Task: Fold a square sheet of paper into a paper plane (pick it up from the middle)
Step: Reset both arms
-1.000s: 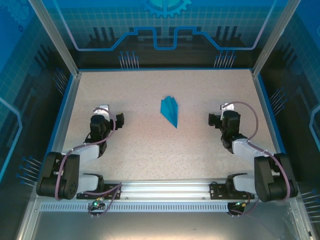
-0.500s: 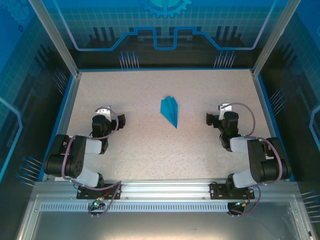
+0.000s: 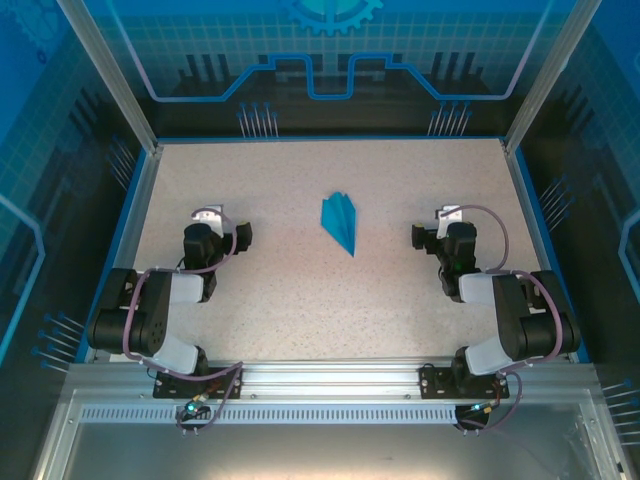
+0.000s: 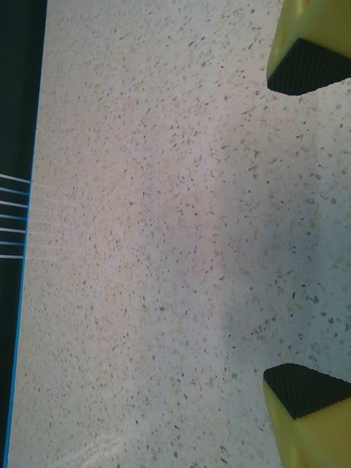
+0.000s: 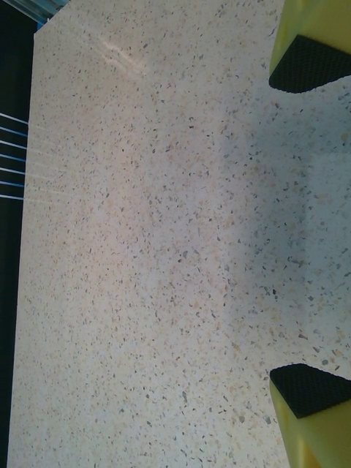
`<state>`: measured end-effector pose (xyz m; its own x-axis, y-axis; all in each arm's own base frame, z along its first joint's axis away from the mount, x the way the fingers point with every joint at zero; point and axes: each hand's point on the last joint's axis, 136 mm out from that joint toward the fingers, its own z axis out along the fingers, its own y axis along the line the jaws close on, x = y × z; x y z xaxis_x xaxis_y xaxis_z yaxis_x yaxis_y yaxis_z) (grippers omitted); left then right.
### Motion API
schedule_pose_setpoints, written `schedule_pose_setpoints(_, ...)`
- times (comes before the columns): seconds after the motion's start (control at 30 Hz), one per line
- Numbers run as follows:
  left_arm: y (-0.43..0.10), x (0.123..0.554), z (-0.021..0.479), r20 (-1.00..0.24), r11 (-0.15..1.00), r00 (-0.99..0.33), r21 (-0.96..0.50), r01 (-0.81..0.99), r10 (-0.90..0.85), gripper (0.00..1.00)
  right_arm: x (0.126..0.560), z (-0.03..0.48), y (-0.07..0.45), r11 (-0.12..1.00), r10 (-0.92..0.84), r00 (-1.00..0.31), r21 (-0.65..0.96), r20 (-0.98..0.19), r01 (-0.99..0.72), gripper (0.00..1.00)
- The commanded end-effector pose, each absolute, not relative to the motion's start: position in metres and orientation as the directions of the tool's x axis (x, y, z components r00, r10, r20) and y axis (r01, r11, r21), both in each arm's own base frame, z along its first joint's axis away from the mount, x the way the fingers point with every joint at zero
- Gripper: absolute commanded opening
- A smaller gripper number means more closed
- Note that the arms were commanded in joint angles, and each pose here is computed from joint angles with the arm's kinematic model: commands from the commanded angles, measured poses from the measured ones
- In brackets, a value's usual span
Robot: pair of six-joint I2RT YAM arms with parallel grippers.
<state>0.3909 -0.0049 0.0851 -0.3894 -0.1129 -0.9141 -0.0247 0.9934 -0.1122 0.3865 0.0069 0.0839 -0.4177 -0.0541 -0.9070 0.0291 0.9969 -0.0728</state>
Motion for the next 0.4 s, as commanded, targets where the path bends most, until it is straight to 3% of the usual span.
schedule_pose_setpoints(0.0,-0.0091,0.3971,0.0918,-0.92,0.994,-0.38,-0.106,0.018,-0.091,0.98,0.3951,0.0962,0.0107,0.997,-0.062,-0.374,-0.073,-0.925,0.015,0.99)
schedule_pose_setpoints(0.37,-0.0081,0.3978,0.092,-0.921,0.994,-0.379,-0.105,0.015,-0.091,0.99,0.3955,0.0967,0.011,0.997,-0.062,-0.373,-0.072,-0.926,0.013,0.99)
